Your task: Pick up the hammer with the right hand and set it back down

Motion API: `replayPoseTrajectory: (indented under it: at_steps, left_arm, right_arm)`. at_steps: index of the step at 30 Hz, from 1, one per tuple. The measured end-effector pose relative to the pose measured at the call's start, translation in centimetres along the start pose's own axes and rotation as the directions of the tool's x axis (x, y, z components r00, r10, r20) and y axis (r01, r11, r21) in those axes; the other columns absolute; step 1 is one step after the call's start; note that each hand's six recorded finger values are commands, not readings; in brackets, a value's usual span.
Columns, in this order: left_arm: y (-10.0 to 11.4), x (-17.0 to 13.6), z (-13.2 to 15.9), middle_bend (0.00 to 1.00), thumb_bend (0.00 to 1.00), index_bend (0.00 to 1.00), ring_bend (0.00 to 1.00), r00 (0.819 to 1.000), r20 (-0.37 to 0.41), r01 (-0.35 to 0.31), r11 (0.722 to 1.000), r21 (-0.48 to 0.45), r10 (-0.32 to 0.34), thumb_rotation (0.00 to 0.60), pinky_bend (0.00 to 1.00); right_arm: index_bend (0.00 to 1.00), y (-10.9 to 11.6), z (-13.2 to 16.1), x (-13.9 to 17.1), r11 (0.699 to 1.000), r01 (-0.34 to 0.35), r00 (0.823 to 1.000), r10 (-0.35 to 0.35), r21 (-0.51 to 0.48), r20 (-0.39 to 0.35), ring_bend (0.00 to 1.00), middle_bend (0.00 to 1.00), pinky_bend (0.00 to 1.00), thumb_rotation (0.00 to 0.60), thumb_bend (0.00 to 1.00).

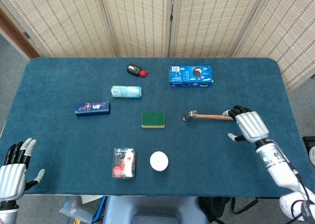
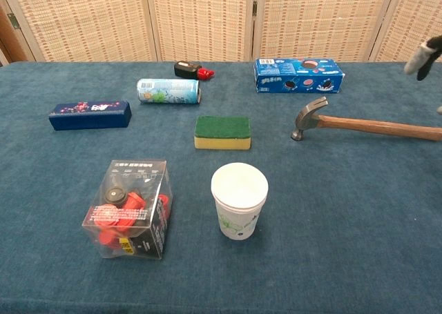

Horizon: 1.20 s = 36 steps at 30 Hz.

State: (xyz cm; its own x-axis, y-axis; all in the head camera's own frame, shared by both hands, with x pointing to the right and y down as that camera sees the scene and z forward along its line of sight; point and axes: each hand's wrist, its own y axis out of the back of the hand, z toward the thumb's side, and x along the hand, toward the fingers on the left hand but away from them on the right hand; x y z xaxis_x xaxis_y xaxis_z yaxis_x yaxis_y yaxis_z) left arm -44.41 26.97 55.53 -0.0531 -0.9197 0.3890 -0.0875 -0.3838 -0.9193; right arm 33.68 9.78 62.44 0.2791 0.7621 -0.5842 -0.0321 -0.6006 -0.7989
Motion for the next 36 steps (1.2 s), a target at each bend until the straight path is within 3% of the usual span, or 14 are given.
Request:
replayPoseTrajectory:
  at_steps: [11, 17, 26, 36]
  left_arm:
    - [0.3, -0.3, -0.2, 0.00, 0.26, 0.00, 0.00, 1.000, -0.008, -0.006, 1.000, -0.003, 0.006, 0.600, 0.00]
    - [0.3, -0.6, -0.6, 0.00, 0.26, 0.00, 0.00, 1.000, -0.024, -0.005, 1.000, 0.004, 0.005, 0.600, 0.00]
    - [0.3, -1.1, -1.3, 0.00, 0.26, 0.00, 0.00, 0.999, -0.049, -0.004, 1.000, 0.007, 0.004, 0.600, 0.00]
    - [0.0, -1.2, -1.8, 0.00, 0.26, 0.00, 0.00, 0.998, -0.061, -0.001, 1.000, 0.001, 0.001, 0.600, 0.00]
  right_arm:
    - [0.28, -2.0, 2.5, -7.4, 0.999, -0.047, 0.999, 0.048, 0.023, -0.017, 0.16, 0.34, 0.24, 0.600, 0.20]
    - [0.28, -4.2, 3.6, -9.9, 0.995, -0.089, 0.996, 0.089, 0.040, -0.011, 0.16, 0.34, 0.24, 0.600, 0.22]
    - [0.28, -6.5, 4.9, -12.2, 0.990, -0.131, 0.991, 0.131, 0.050, -0.006, 0.16, 0.34, 0.24, 0.600, 0.33]
    - [0.28, -8.0, 5.5, -12.8, 0.985, -0.163, 0.987, 0.163, 0.062, -0.004, 0.16, 0.35, 0.24, 0.600, 0.33]
